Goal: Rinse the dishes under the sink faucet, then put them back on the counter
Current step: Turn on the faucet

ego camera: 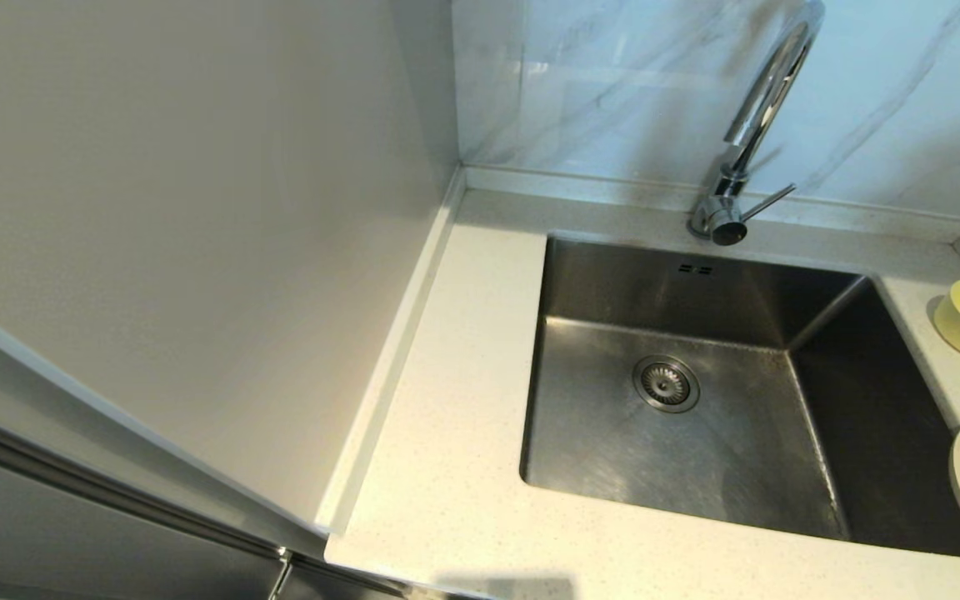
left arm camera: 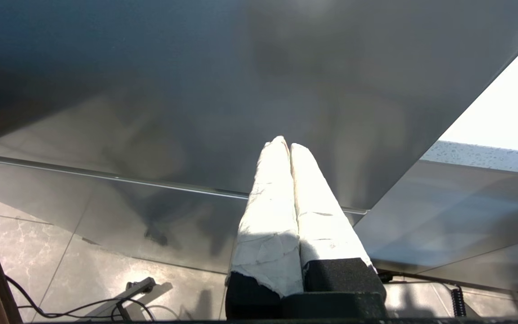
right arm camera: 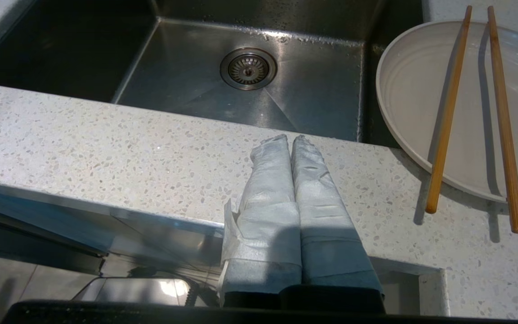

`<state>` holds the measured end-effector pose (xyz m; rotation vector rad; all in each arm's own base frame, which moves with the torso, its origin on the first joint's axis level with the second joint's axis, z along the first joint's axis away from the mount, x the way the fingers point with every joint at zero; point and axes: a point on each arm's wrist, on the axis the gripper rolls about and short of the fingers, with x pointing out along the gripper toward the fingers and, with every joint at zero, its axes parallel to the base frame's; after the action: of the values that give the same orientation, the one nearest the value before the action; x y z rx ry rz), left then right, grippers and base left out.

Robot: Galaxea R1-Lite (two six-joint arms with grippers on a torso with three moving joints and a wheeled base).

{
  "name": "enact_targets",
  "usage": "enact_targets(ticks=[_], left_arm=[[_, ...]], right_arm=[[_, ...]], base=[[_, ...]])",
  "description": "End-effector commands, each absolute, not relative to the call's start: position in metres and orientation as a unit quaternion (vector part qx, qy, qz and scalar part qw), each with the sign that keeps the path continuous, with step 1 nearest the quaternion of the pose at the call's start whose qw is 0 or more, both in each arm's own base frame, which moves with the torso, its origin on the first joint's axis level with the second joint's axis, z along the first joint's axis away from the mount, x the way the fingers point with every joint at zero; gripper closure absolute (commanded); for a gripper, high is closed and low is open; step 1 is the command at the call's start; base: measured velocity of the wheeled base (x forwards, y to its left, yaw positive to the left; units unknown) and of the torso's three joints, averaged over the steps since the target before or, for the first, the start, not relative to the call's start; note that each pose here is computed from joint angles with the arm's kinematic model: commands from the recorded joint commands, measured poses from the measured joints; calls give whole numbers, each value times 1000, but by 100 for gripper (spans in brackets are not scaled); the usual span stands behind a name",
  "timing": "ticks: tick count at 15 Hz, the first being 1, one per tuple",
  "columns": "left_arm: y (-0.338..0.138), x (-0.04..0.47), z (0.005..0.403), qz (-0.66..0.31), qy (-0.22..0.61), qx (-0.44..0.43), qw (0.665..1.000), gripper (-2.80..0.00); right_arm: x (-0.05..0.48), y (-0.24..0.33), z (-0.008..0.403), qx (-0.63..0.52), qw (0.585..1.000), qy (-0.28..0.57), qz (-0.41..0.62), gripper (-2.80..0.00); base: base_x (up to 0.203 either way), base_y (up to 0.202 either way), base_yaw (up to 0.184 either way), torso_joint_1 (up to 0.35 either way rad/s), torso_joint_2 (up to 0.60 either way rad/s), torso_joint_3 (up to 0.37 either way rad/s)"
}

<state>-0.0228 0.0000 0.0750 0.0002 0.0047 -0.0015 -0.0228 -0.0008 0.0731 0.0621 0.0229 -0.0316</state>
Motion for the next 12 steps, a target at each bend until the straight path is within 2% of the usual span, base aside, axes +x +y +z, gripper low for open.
enact_targets(ticks=[1,12], left_arm=[[0,-23,75,-1,2,0,1000,0],[0,-23,75,-1,2,0,1000,0]], right_arm=[[-22,-1,71,31,999,16,-16,0],[-22,-1,71,30,999,16,-17,0]], base=[[0,0,0,0,0,0],[0,0,0,0,0,0]])
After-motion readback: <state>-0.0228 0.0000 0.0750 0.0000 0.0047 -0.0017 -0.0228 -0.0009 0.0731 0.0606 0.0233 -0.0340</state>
